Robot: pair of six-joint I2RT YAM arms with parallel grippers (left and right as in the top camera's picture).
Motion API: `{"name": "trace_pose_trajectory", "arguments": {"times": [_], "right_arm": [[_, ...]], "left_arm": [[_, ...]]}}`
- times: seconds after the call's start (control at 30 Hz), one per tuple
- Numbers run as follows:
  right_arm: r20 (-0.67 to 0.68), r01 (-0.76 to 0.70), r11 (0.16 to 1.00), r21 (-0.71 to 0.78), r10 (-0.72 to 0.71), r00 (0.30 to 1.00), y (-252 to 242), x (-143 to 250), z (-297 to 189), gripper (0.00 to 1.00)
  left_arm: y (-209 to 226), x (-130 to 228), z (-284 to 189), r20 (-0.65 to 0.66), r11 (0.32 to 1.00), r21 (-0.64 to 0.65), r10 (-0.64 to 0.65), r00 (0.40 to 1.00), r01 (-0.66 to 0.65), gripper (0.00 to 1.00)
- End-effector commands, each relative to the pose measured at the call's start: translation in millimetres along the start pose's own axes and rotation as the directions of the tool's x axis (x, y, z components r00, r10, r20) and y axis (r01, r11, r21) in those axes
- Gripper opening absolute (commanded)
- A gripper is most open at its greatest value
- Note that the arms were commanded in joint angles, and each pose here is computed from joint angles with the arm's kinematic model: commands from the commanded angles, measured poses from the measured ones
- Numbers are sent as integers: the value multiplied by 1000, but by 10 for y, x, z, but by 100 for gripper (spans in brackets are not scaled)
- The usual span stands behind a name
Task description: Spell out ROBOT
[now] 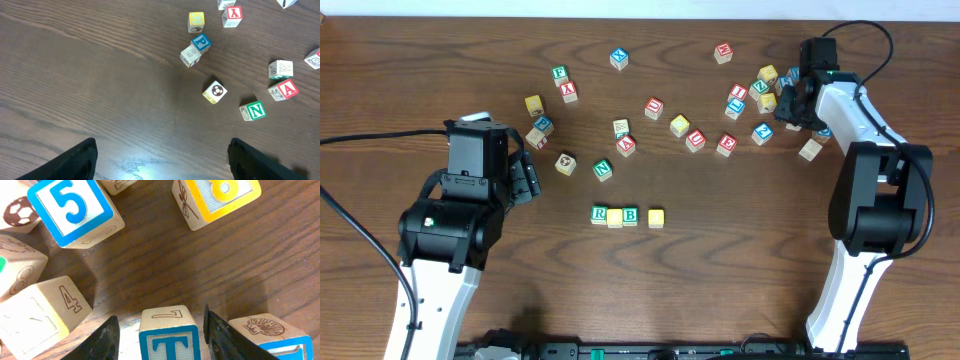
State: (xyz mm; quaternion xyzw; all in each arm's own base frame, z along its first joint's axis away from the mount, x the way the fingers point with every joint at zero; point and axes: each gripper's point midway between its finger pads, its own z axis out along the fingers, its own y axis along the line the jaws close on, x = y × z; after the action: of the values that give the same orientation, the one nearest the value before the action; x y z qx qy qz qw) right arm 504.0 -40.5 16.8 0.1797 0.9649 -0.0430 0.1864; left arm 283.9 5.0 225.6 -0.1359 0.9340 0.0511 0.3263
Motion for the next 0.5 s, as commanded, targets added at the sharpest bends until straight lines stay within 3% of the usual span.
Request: {"name": "trace_pose_trajectory", "arguments": {"times": [0.0,0.47], "right_arm": [[-5,2,1000,20,-2,1000,1,43,45,49],[-12,8,1000,19,-8,1000,37,90,61,45]], "left_arm": [[36,-78,-51,26,1000,-15,8,1000,-8,82],[36,-78,-51,26,1000,-15,8,1000,-8,82]]}}
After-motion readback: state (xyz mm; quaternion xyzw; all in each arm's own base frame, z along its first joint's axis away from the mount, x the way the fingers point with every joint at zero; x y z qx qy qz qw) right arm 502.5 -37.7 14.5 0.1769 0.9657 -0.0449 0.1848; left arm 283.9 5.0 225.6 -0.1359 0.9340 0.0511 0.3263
